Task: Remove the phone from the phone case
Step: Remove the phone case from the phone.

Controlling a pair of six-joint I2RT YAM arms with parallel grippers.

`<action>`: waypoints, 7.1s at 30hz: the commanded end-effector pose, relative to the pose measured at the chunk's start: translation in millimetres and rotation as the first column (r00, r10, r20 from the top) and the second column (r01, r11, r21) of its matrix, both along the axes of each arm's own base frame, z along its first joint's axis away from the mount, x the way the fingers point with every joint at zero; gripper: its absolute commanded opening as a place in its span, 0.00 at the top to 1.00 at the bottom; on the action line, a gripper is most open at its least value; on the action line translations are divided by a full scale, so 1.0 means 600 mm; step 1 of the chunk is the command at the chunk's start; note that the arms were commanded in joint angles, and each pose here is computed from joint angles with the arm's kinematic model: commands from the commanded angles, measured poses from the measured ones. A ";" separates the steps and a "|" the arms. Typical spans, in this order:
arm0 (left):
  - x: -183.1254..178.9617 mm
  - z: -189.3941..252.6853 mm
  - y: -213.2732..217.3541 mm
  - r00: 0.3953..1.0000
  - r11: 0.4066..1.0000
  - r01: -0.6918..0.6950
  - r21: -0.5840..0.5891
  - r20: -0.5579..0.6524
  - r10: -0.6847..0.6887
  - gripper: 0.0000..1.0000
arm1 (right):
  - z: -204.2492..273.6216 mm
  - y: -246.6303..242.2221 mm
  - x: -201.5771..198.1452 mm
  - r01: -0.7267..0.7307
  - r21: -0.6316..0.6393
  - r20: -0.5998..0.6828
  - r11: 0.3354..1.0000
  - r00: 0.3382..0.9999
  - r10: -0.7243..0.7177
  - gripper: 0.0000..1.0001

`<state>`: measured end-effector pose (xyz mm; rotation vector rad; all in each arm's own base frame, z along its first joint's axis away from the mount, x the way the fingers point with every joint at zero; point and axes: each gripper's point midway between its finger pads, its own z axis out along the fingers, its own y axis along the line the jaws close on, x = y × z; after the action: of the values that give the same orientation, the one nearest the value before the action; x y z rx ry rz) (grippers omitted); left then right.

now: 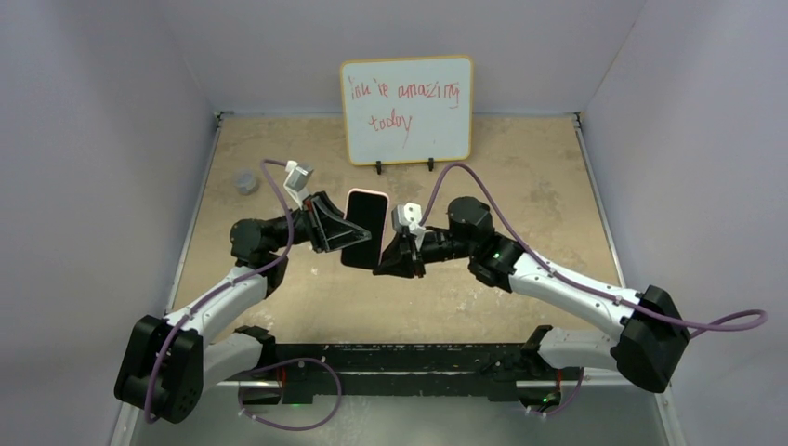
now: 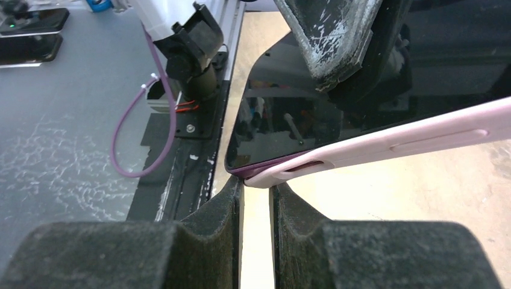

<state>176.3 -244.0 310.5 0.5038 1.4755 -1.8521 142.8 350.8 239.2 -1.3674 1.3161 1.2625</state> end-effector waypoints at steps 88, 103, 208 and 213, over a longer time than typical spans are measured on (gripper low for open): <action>0.055 -0.083 -0.004 0.877 0.902 -0.425 0.072 -0.215 0.430 1.00 | 0.136 -0.069 0.215 0.583 0.375 -0.452 0.720 0.794 -0.408 1.00; 0.133 -0.005 0.054 0.721 0.724 -0.680 -0.113 -0.281 0.633 1.00 | 0.097 -0.060 0.140 0.546 0.402 -0.552 0.735 0.785 -0.281 0.64; 0.058 0.033 0.019 0.855 0.874 -0.432 -0.221 -0.407 0.320 1.00 | 0.075 -0.013 0.136 0.454 0.517 -0.407 0.725 0.876 -0.258 0.96; 0.062 0.024 0.019 0.855 0.874 -0.446 -0.194 -0.383 0.351 1.00 | 0.078 -0.014 0.119 0.414 0.526 -0.399 0.743 0.892 -0.214 0.78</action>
<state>225.7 -233.5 297.3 -0.3774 1.4550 -1.7874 221.9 349.1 253.9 -0.4818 1.2864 1.4931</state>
